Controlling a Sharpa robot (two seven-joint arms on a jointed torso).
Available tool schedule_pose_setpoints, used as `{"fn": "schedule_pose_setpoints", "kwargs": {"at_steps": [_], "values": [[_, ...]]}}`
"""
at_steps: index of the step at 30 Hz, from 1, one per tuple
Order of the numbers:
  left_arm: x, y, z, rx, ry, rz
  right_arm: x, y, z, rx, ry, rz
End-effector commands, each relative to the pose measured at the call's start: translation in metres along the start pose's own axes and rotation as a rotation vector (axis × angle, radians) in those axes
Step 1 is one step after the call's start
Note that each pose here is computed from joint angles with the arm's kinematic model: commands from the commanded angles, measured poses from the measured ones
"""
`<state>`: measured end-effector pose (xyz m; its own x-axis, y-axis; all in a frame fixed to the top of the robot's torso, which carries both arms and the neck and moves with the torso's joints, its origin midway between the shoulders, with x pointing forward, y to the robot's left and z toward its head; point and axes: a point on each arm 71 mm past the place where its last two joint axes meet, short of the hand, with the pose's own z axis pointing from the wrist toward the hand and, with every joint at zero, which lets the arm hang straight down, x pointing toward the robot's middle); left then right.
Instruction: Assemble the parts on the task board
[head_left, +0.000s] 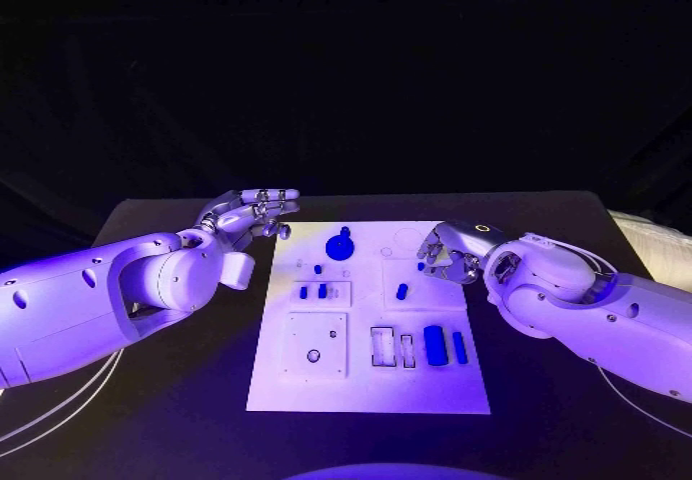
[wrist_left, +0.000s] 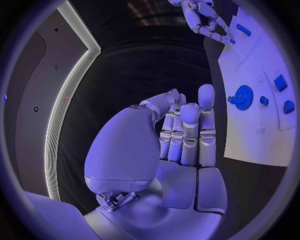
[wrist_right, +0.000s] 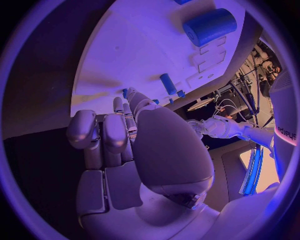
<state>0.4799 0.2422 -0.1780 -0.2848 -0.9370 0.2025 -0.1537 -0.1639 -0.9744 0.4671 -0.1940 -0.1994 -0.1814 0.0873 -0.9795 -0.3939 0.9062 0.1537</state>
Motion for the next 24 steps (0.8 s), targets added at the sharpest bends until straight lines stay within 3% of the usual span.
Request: {"fn": "schedule_pose_setpoints", "kwargs": {"at_steps": [1,24], "values": [[0.0042,-0.0013,-0.0005,0.019,0.02,-0.031,0.004,0.001,0.002,0.012,0.035,-0.063],[0.0163,0.0018,-0.0014,0.008,0.06,-0.045,0.021,0.009,0.012,0.011,0.124,-0.093]]}}
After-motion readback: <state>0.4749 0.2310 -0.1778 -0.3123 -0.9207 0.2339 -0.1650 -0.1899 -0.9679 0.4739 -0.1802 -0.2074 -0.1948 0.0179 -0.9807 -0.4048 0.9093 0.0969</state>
